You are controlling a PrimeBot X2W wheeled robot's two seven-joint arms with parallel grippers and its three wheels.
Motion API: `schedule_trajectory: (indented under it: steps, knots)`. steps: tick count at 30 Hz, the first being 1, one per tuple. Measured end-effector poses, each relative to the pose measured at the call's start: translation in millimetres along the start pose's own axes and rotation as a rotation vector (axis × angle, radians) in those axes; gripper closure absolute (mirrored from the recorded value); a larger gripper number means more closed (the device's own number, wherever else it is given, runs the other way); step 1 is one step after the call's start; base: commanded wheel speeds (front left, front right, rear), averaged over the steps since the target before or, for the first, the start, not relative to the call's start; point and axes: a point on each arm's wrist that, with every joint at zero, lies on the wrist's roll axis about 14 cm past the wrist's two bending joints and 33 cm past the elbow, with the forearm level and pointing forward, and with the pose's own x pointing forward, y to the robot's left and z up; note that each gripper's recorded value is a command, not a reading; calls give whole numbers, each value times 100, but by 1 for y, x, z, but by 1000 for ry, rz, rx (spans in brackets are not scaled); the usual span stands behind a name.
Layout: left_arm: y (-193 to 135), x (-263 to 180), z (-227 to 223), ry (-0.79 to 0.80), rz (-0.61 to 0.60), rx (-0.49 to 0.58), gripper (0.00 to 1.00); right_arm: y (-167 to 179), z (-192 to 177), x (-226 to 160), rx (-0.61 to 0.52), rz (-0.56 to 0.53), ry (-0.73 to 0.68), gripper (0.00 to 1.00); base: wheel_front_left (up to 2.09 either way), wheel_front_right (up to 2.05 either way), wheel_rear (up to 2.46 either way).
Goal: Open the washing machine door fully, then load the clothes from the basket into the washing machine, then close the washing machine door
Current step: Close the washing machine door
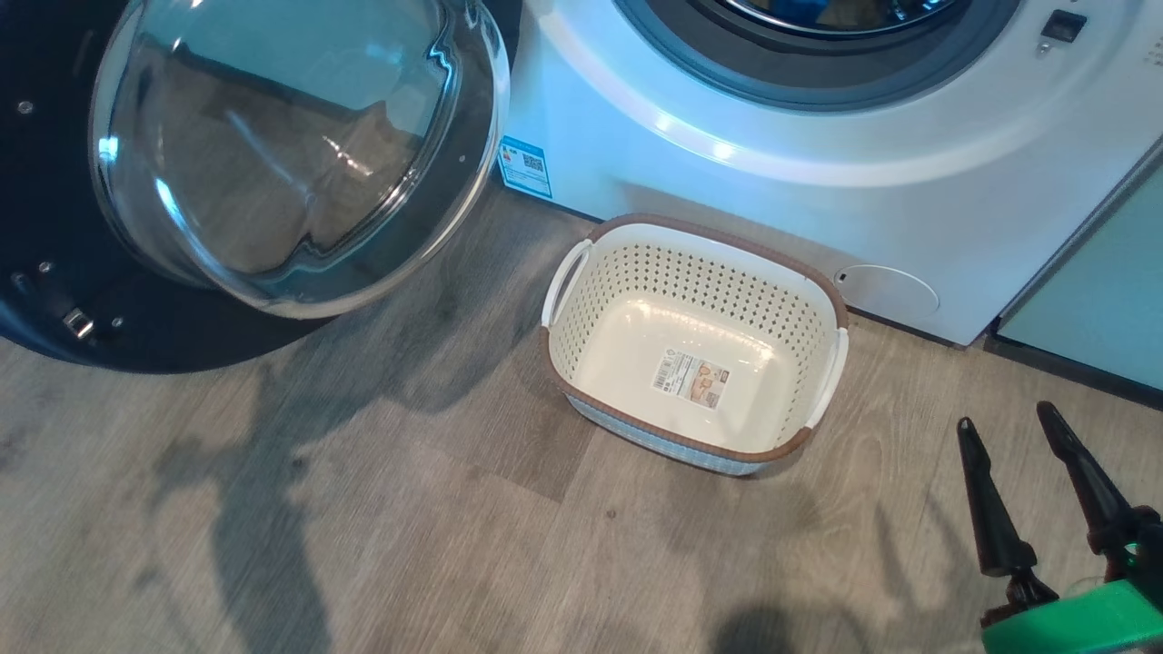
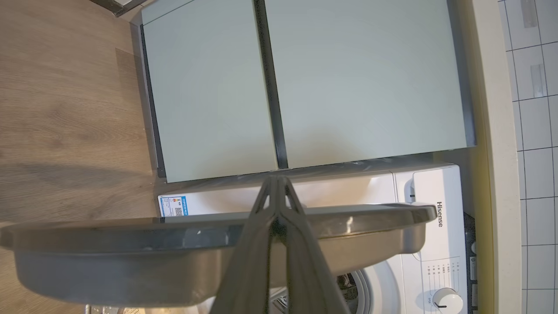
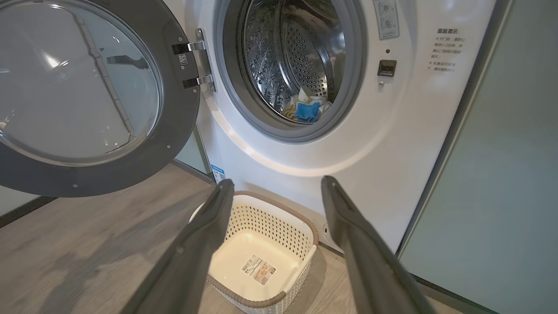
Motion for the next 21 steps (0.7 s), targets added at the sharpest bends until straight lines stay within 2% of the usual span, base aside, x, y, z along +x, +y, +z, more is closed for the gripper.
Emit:
schedule_trajectory:
  steps: [21]
  knots:
    - [6,0,-17,101,8,39,100,1,0,3,1,7,1,0,0,0,0]
